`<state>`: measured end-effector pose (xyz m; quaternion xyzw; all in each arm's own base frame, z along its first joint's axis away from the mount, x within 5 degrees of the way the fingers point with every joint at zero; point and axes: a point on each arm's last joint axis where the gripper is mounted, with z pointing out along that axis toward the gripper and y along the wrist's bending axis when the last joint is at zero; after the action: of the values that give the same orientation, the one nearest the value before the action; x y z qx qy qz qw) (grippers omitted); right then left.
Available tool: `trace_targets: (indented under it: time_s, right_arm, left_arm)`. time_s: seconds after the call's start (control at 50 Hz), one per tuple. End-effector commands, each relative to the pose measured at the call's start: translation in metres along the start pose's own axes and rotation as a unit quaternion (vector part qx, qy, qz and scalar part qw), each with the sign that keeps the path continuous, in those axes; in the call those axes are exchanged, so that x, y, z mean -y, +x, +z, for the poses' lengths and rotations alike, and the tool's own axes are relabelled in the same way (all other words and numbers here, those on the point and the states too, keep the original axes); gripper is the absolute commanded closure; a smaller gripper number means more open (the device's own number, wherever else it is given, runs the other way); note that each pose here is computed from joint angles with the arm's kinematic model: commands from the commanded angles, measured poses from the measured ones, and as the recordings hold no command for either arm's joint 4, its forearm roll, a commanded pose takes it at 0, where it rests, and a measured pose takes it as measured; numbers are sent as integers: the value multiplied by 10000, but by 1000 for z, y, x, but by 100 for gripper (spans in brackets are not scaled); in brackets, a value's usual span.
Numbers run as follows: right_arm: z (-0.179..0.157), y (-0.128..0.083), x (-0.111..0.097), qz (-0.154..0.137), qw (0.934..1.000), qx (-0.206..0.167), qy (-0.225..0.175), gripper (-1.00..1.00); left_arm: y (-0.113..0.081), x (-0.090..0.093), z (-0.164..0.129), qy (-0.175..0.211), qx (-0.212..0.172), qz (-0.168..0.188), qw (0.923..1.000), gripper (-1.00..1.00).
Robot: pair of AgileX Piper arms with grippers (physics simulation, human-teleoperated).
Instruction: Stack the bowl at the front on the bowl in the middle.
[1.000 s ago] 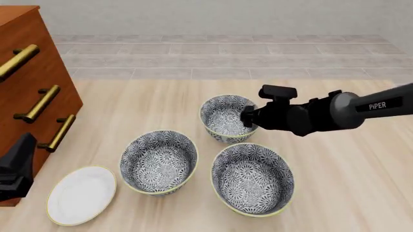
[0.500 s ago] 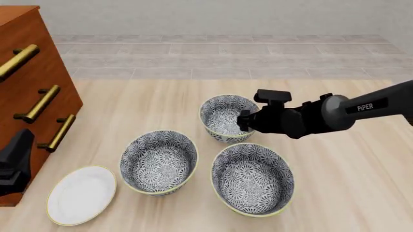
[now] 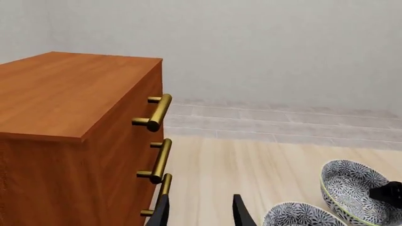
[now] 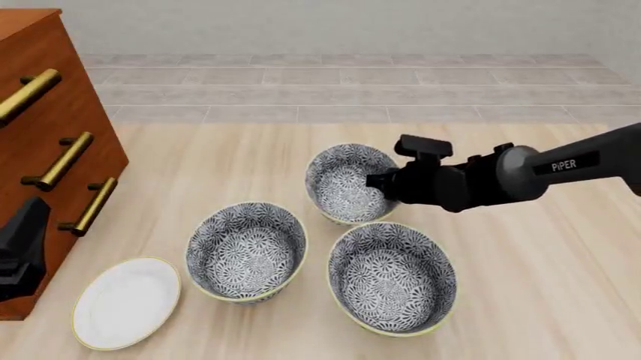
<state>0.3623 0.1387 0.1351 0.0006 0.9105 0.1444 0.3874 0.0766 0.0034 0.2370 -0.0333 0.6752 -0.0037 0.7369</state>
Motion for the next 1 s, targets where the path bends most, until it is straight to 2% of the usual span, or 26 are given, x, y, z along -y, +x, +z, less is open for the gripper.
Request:
trace_targets:
  time_s: [0.02,0.4,0.56,0.82,1.0]
  right_arm:
    - [-1,-2,5,-180,9998,45,1,100]
    - [-45,-46,-6,-185,9977,640,-154,100]
    - [-63,-54,-12,-210,9965,779,-226,100]
    - [-73,-55,-17,-267,9959,820,-284,100]
    - [-96,-52,-32,-441,9940,880,-480,100]
  left_arm:
    - [0,0,-1,-3,6,0,10000,-100]
    - [5,0,-13,17,65,-4,10000,-100]
    - [7,0,-18,30,99,8,9999,-100]
    - [5,-1,-20,-16,158,43,9999,-100]
    - [3,-1,-20,-21,179,-57,9998,-100]
